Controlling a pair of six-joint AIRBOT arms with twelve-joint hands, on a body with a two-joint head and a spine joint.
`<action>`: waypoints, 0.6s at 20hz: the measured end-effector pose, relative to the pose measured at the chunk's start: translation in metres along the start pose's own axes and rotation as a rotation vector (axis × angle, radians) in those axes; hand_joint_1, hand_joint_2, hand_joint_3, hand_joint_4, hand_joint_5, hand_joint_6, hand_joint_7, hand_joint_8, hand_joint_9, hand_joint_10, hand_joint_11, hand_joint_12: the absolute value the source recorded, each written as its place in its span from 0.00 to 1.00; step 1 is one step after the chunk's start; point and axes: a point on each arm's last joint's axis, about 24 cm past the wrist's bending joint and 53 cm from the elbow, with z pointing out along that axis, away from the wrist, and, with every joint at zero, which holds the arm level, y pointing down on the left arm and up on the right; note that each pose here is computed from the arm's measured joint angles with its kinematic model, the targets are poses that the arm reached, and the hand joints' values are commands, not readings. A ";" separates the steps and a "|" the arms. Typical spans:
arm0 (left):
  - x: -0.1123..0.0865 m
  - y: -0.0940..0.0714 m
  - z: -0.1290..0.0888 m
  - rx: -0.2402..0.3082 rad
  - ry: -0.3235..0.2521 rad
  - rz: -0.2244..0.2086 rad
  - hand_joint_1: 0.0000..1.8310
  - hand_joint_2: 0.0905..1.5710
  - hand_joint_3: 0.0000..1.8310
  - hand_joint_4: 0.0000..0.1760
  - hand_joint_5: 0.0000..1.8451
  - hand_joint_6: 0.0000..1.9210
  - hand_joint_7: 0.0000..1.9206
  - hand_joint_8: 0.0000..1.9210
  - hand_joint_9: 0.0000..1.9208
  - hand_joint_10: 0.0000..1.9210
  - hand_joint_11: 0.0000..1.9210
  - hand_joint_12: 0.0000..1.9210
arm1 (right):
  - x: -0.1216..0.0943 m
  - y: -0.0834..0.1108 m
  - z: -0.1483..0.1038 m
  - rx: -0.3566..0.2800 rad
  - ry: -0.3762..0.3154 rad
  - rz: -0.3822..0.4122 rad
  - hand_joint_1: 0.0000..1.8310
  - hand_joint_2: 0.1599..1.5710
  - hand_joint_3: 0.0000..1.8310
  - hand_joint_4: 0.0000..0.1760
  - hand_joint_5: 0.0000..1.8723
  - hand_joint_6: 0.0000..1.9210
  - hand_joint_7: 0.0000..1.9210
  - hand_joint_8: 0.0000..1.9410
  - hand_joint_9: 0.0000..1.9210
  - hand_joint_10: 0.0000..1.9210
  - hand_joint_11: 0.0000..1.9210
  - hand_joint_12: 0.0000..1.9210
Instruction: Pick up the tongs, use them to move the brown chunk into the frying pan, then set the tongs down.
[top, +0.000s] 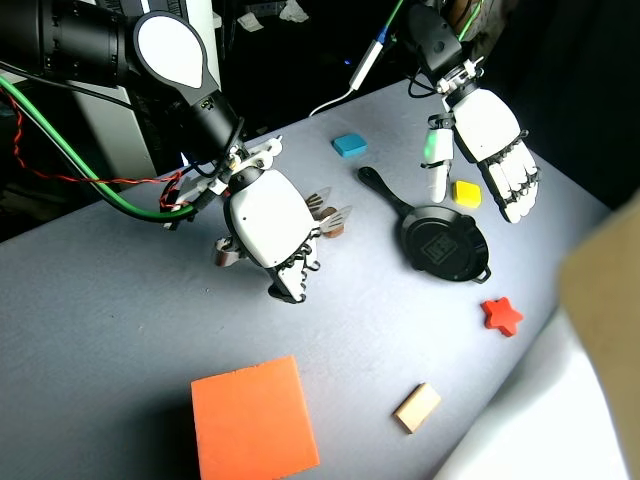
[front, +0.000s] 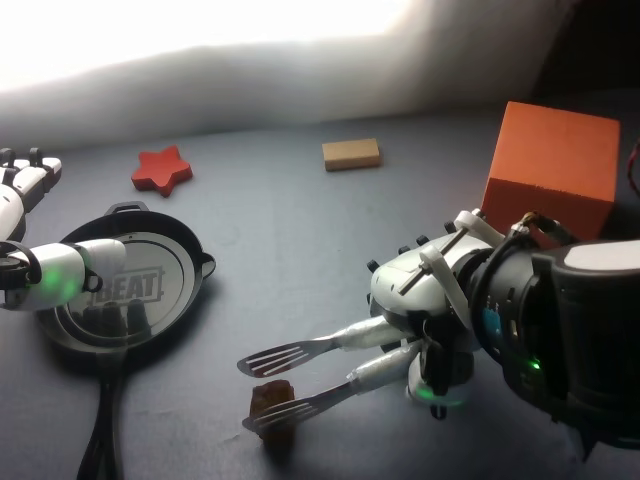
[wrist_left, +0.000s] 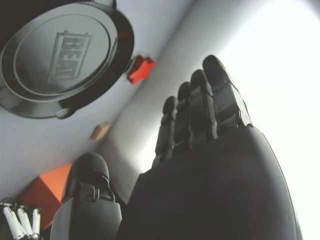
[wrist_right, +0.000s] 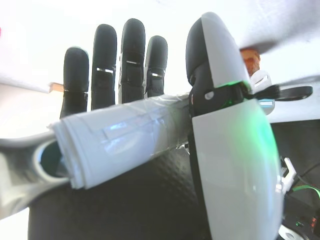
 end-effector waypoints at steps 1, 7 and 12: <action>0.000 0.000 0.000 0.000 0.000 0.000 0.00 0.75 0.00 0.09 0.03 0.00 0.05 0.00 0.06 0.00 0.00 0.24 | -0.001 0.000 0.001 0.001 -0.001 0.000 0.59 0.71 0.00 0.00 0.30 0.32 0.40 0.13 0.25 0.43 0.06 0.86; 0.000 0.000 0.000 -0.001 0.000 0.000 0.00 0.74 0.00 0.11 0.01 0.00 0.03 0.00 0.04 0.00 0.00 0.20 | 0.002 -0.003 0.009 0.011 0.006 0.001 0.60 0.71 0.00 0.00 0.31 0.32 0.40 0.13 0.24 0.44 0.05 0.88; 0.000 0.000 0.000 0.000 0.000 0.003 0.00 0.74 0.00 0.13 0.02 0.00 0.04 0.00 0.05 0.00 0.00 0.23 | 0.002 -0.007 0.014 0.008 -0.004 -0.019 0.59 0.72 0.00 0.00 0.31 0.32 0.39 0.14 0.25 0.44 0.06 0.87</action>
